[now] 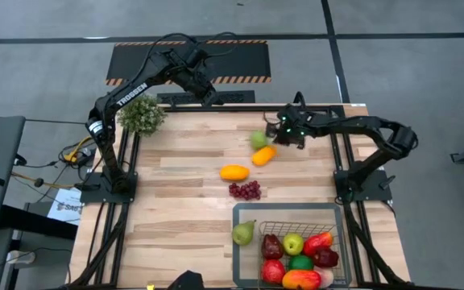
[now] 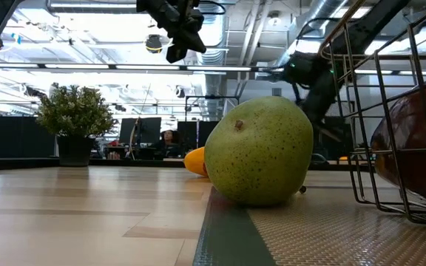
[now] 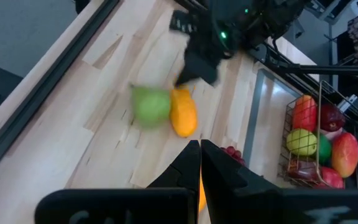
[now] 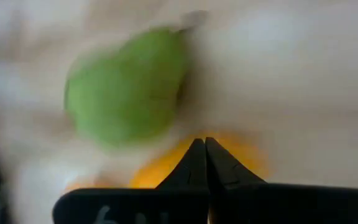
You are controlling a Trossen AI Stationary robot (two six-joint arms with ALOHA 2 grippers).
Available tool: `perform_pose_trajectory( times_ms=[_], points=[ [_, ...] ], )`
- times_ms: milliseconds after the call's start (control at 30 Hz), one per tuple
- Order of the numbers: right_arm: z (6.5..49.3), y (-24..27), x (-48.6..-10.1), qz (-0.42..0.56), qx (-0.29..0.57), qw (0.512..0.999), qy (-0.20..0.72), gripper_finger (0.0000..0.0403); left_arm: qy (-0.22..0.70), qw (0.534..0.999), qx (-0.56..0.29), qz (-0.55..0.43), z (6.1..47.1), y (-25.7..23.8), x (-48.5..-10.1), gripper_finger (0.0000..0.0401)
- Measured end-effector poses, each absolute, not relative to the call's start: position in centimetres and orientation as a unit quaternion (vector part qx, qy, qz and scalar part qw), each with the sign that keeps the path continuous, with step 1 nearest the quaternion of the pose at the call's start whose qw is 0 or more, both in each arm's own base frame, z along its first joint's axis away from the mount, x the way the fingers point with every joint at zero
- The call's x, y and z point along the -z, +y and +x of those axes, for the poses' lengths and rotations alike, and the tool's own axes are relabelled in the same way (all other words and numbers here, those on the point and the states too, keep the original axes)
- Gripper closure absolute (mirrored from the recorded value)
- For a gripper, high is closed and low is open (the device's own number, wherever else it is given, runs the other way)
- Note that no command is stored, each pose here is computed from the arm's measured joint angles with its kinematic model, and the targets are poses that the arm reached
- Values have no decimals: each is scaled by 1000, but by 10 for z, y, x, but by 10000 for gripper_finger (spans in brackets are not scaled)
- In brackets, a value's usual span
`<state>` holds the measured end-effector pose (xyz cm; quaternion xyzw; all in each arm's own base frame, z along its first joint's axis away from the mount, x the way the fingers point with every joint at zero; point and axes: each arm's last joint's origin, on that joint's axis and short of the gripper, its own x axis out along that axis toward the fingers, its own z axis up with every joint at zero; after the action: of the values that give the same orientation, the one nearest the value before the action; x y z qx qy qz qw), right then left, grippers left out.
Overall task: Build produce basket
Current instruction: Put the top pear into the wire basket
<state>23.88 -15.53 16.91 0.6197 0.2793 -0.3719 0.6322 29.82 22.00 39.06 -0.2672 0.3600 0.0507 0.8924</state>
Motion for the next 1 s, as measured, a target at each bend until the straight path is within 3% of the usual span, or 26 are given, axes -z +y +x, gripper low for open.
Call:
perform_pose_trajectory(
  times_ms=[167,467,667,800,1000],
  points=[
    [264,-136,-198,584,278,698,308,403,361,894,-46,-260,299,219,-391,401],
    [272,-123,-272,465,333,754,323,403,392,889,-70,-227,298,218,-386,401],
    [321,-127,-293,407,368,772,322,392,392,890,-63,-224,275,199,-408,401],
    [347,-140,-275,409,402,735,362,337,394,887,-96,-221,269,195,-414,401],
    [368,-147,-247,414,415,698,412,204,398,886,-117,-208,263,190,-420,377]
  ],
)
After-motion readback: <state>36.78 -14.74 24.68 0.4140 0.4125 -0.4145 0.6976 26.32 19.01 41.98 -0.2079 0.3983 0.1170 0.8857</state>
